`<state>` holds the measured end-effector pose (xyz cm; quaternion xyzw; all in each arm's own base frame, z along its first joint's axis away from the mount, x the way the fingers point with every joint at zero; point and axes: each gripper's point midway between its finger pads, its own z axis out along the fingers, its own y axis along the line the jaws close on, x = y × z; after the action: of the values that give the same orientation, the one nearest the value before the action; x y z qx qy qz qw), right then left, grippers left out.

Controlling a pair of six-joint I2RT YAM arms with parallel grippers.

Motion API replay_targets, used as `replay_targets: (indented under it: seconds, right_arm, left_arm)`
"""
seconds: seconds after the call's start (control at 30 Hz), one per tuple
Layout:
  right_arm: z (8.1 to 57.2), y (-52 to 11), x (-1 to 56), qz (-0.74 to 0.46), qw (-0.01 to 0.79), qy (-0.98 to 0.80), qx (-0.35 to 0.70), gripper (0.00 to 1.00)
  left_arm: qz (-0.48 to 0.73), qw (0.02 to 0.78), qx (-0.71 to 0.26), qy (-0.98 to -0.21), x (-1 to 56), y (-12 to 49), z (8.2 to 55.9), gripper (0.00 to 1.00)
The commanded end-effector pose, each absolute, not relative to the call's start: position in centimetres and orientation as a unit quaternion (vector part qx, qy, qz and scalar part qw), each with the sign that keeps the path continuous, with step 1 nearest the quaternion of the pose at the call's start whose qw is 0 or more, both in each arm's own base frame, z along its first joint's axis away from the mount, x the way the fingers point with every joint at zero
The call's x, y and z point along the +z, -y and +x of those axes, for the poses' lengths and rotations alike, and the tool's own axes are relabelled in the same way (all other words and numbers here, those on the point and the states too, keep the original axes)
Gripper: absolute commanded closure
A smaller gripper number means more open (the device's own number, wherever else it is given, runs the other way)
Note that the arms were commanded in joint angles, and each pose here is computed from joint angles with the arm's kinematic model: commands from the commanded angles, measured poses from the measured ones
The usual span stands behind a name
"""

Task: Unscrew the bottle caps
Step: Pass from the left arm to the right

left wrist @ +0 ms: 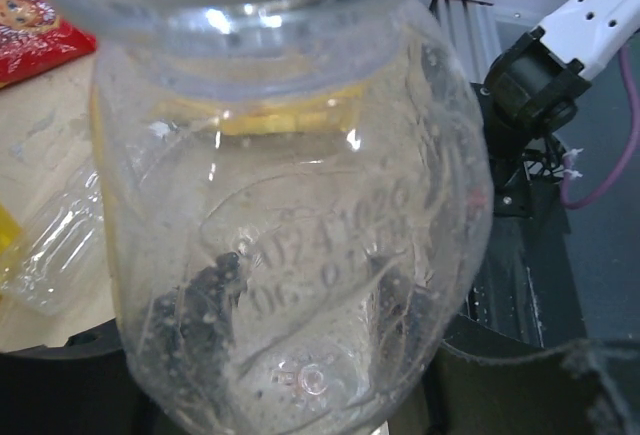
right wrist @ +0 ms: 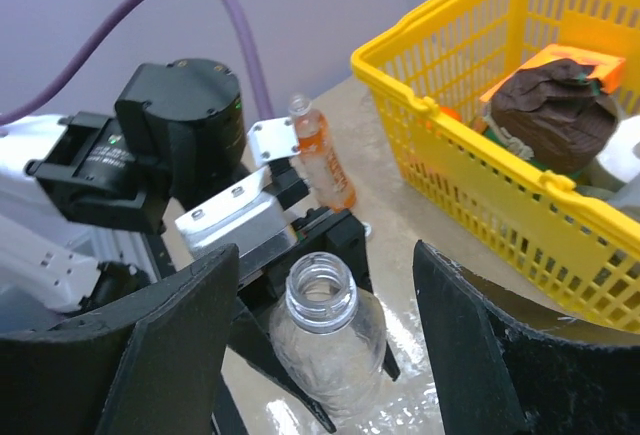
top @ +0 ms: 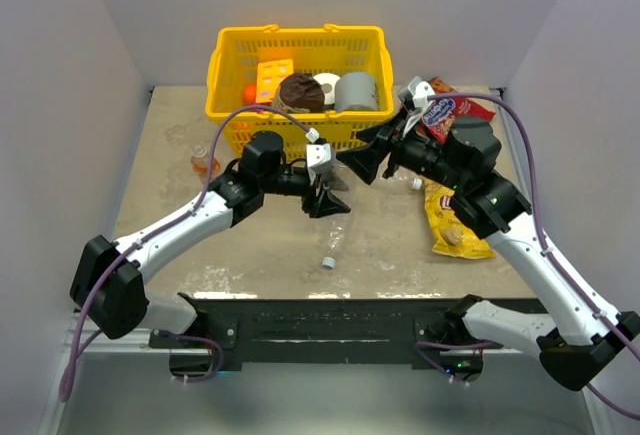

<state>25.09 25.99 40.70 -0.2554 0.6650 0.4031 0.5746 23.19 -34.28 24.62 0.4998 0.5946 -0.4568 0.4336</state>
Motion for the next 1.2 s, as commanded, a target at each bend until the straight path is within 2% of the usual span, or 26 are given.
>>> replay_targets:
  seconds: [0.0,0.63,0.73,0.9,0.97,1.0,1.07,1.1,1.17]
  right_arm:
    - [22.9,-26.7,41.5,-0.304,0.565,-0.631,0.435,0.29]
    - [22.7,-28.1,39.2,-0.338,0.525,-0.639,0.449,0.36]
    - [22.8,-28.1,39.1,-0.338,0.525,-0.639,0.448,0.43]
    - [22.6,-28.3,39.1,-0.344,0.521,-0.635,0.454,0.74]
    - [22.6,-28.3,39.1,-0.344,0.522,-0.636,0.453,0.86]
    - [22.9,-28.1,39.3,-0.338,0.529,-0.638,0.446,0.90]
    - [23.3,-27.6,39.4,-0.329,0.539,-0.643,0.432,0.96]
    - [24.3,-27.1,39.5,-0.314,0.557,-0.651,0.409,0.98]
    - [25.2,-26.2,39.4,-0.296,0.570,-0.664,0.382,0.99]
  left_arm:
    - [0.513,0.440,-0.497,-0.544,28.0,35.1,22.1,0.82]
    - [0.525,0.422,-0.532,-0.514,29.3,35.1,20.3,0.82]
    - [0.524,0.421,-0.532,-0.515,29.2,35.1,20.4,0.82]
    - [0.521,0.424,-0.529,-0.519,29.2,35.0,20.6,0.82]
    - [0.516,0.431,-0.522,-0.525,29.2,35.0,20.9,0.73]
    - [0.509,0.440,-0.513,-0.534,29.3,35.0,21.4,0.56]
    - [0.497,0.459,-0.497,-0.543,29.8,34.7,22.1,0.40]
    - [0.486,0.470,-0.485,-0.555,29.6,34.5,22.8,0.21]
    - [0.473,0.487,-0.471,-0.563,30.1,33.9,23.7,0.06]
